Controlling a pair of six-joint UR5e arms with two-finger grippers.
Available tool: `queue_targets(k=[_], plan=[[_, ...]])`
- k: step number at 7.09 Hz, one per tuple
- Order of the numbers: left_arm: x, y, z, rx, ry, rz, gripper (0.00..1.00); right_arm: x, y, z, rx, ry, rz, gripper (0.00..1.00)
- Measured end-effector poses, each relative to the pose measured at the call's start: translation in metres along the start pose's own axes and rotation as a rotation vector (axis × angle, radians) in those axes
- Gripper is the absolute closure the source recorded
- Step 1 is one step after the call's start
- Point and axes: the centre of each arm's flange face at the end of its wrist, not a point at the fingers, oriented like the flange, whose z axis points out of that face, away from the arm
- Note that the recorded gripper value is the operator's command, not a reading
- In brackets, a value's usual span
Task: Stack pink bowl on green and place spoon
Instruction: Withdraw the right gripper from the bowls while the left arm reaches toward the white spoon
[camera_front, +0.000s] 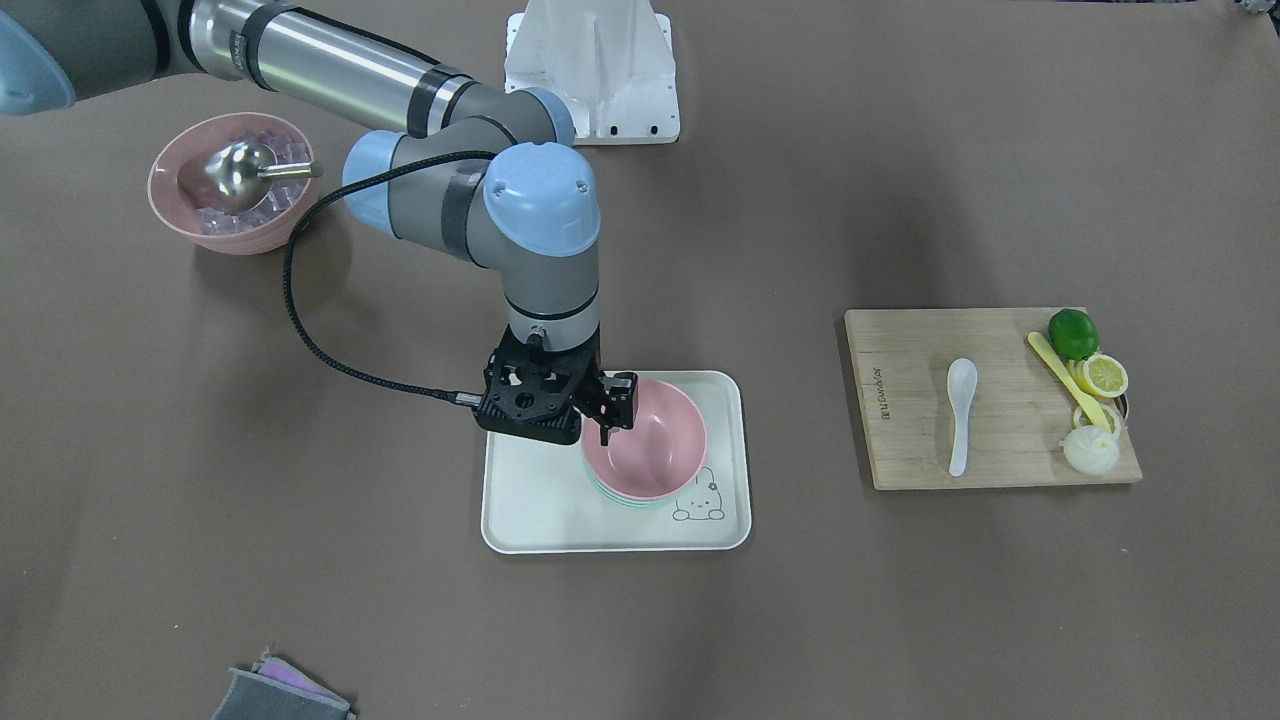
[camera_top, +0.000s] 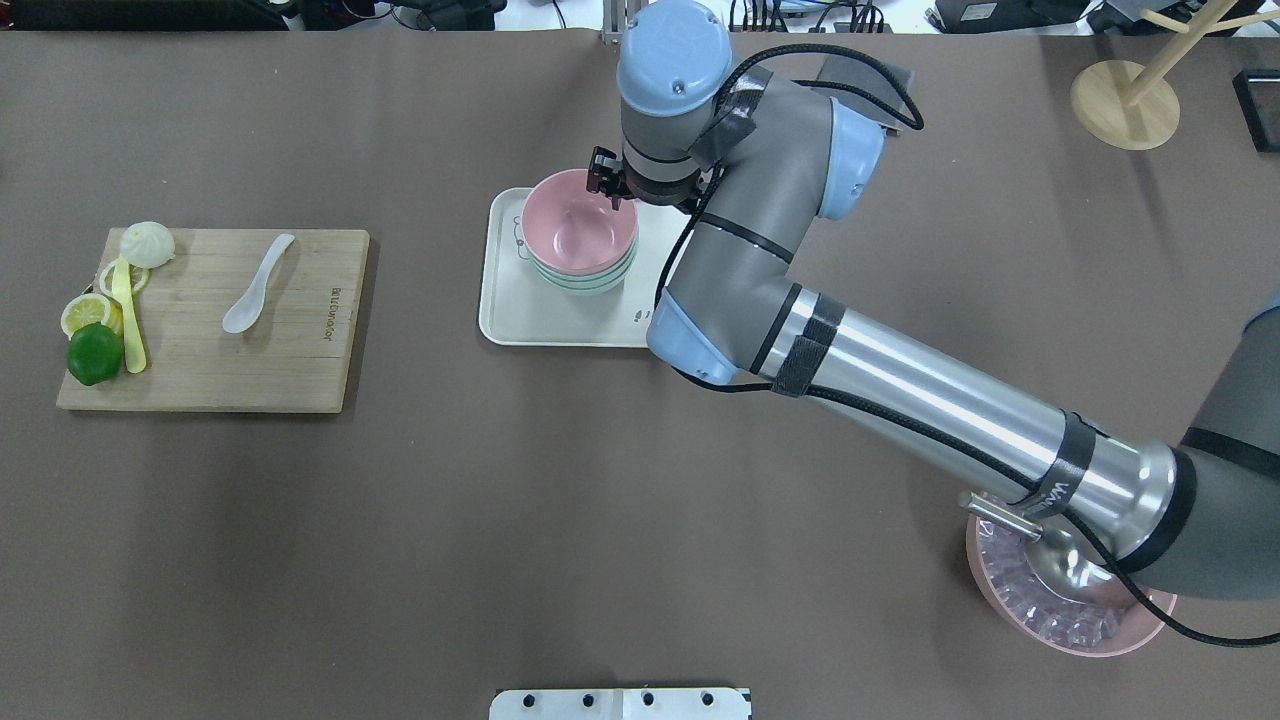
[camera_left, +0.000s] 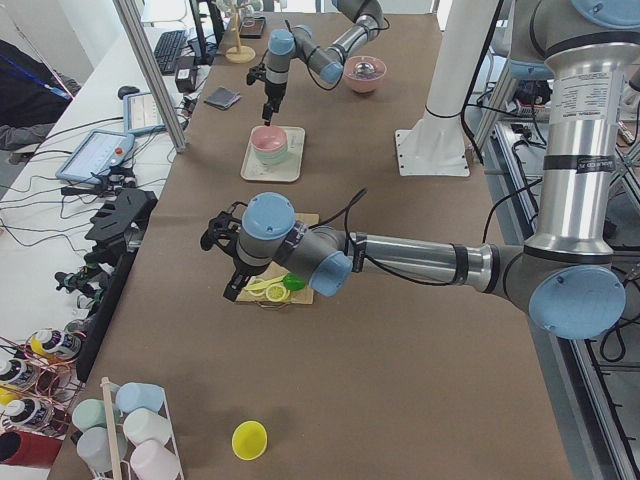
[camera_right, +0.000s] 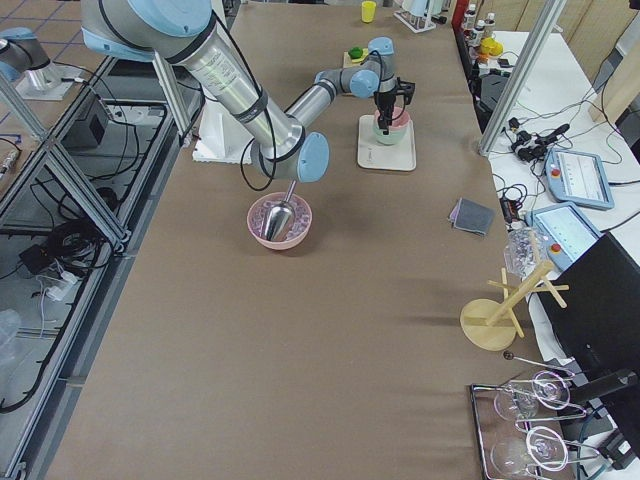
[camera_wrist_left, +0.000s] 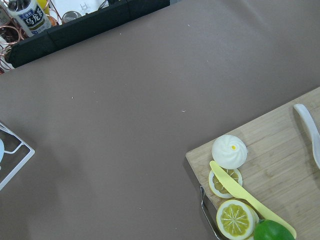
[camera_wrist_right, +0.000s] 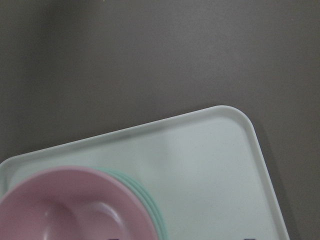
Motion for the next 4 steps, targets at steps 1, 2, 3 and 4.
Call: queue_targets(k=[1,2,3,4], plan=[[0.021,-0.009,0.018,-0.008,0.012,-0.076,0.02,0.035,-0.016,-0.004,0.006,-0.001,-0.049,0.00],[0.047,-0.022,0.039,-0.015,0.012,-0.137,0.02,0.082,-0.038,-0.011,0.012,0.003,-0.121,0.00],[0.077,-0.035,0.064,-0.020,-0.002,-0.179,0.02,0.127,-0.062,-0.020,-0.003,0.000,-0.184,0.00],[0.109,-0.048,0.093,-0.020,-0.022,-0.205,0.02,0.168,-0.084,-0.029,-0.022,-0.007,-0.228,0.00]])
